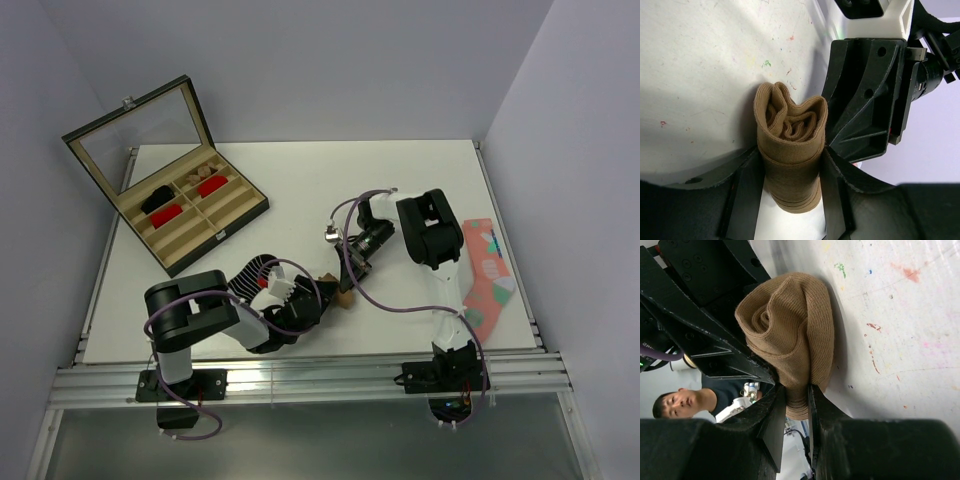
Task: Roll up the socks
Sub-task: Pick up the sock at the center of the board.
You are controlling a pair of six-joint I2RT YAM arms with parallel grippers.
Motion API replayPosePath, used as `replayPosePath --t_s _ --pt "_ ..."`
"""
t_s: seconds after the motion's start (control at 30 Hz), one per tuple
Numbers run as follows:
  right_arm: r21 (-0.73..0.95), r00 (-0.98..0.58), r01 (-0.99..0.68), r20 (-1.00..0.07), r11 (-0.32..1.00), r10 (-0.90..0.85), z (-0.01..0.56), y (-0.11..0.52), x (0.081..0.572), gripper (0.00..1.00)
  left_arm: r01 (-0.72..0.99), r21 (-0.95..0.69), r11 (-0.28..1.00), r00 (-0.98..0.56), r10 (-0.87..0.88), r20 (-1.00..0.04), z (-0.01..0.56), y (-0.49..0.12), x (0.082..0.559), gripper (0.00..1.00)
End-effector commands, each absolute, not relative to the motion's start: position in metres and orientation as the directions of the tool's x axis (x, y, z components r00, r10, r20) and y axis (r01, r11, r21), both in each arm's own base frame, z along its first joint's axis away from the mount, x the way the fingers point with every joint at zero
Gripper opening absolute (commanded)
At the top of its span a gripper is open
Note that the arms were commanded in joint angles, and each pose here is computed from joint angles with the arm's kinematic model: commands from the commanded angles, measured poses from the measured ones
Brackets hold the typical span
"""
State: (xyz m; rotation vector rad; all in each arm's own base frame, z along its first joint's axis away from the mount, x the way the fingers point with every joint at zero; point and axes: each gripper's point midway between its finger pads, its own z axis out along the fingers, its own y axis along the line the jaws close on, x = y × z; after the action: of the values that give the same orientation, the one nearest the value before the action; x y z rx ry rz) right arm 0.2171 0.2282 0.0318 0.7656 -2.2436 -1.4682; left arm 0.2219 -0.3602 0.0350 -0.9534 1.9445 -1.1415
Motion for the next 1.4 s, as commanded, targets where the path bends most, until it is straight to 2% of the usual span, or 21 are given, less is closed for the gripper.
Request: replayPosePath --t_s 0.0,0.1,0.2,0.23,0.3,0.37,0.43,0.53,0.7,0.97,1.2,1.23,1.3,1.37 --pt "0.931 -0.779 -0.22 0.012 0.292 -0.627 0.066 0.236 0.205 0.02 -0.262 -0.847 0.463 -0.559 -0.788 -0.258 0.002 -0.353 0.209 0.5" --pt "0.93 -0.774 -0.227 0.009 0.29 -0.633 0.067 0.237 0.203 0.02 -0.253 -0.847 0.468 -0.562 -0.784 -0.265 0.005 -0.355 0.21 0.45" --pt "0.927 -0.77 -0.239 0.002 0.291 -0.638 0.068 0.237 0.203 0.03 -0.238 -0.85 0.47 -0.568 -0.777 -0.271 0.008 -0.358 0.21 0.25" --pt "0.925 -0.769 -0.242 0.001 0.292 -0.64 0.067 0.236 0.203 0.03 -0.234 -0.849 0.474 -0.572 -0.773 -0.274 0.009 -0.359 0.21 0.13" --pt "0.92 -0.77 -0.256 -0.008 0.298 -0.638 0.069 0.236 0.204 0.05 -0.231 -0.851 0.472 -0.574 -0.772 -0.273 0.01 -0.359 0.21 0.01" --pt "0.896 -0.772 -0.316 -0.052 0.311 -0.634 0.067 0.235 0.208 0.17 -0.23 -0.851 0.472 -0.575 -0.771 -0.273 0.01 -0.358 0.209 0.0" --pt "0.874 -0.784 -0.335 -0.051 0.352 -0.619 0.066 0.234 0.212 0.26 -0.228 -0.852 0.471 -0.575 -0.771 -0.273 0.011 -0.357 0.209 0.0" --pt "0.832 -0.79 -0.393 -0.088 0.391 -0.607 0.065 0.231 0.218 0.36 -0.221 -0.851 0.477 -0.576 -0.768 -0.281 0.014 -0.357 0.209 0.0" --pt "0.754 -0.802 -0.464 -0.135 0.465 -0.582 0.062 0.224 0.228 0.47 -0.213 -0.849 0.483 -0.571 -0.767 -0.293 0.021 -0.355 0.211 0.0" --pt "0.586 -0.804 -0.566 -0.238 0.58 -0.545 0.067 0.202 0.25 0.5 -0.156 -0.848 0.507 -0.578 -0.743 -0.338 0.042 -0.34 0.22 0.0" --pt "0.523 -0.813 -0.578 -0.307 0.626 -0.495 0.083 0.178 0.274 0.5 0.002 -0.792 0.611 -0.647 -0.603 -0.467 0.08 -0.332 0.24 0.0" --pt "0.515 -0.817 -0.575 -0.32 0.636 -0.48 0.086 0.172 0.281 0.5 0.037 -0.804 0.593 -0.651 -0.596 -0.47 0.1 -0.335 0.243 0.0" --pt "0.503 -0.813 -0.581 -0.341 0.639 -0.471 0.093 0.167 0.287 0.5 0.078 -0.749 0.658 -0.647 -0.538 -0.54 0.106 -0.322 0.252 0.0" --pt "0.488 -0.81 -0.587 -0.367 0.647 -0.458 0.101 0.161 0.295 0.5 0.144 -0.743 0.654 -0.648 -0.505 -0.57 0.139 -0.323 0.26 0.0"
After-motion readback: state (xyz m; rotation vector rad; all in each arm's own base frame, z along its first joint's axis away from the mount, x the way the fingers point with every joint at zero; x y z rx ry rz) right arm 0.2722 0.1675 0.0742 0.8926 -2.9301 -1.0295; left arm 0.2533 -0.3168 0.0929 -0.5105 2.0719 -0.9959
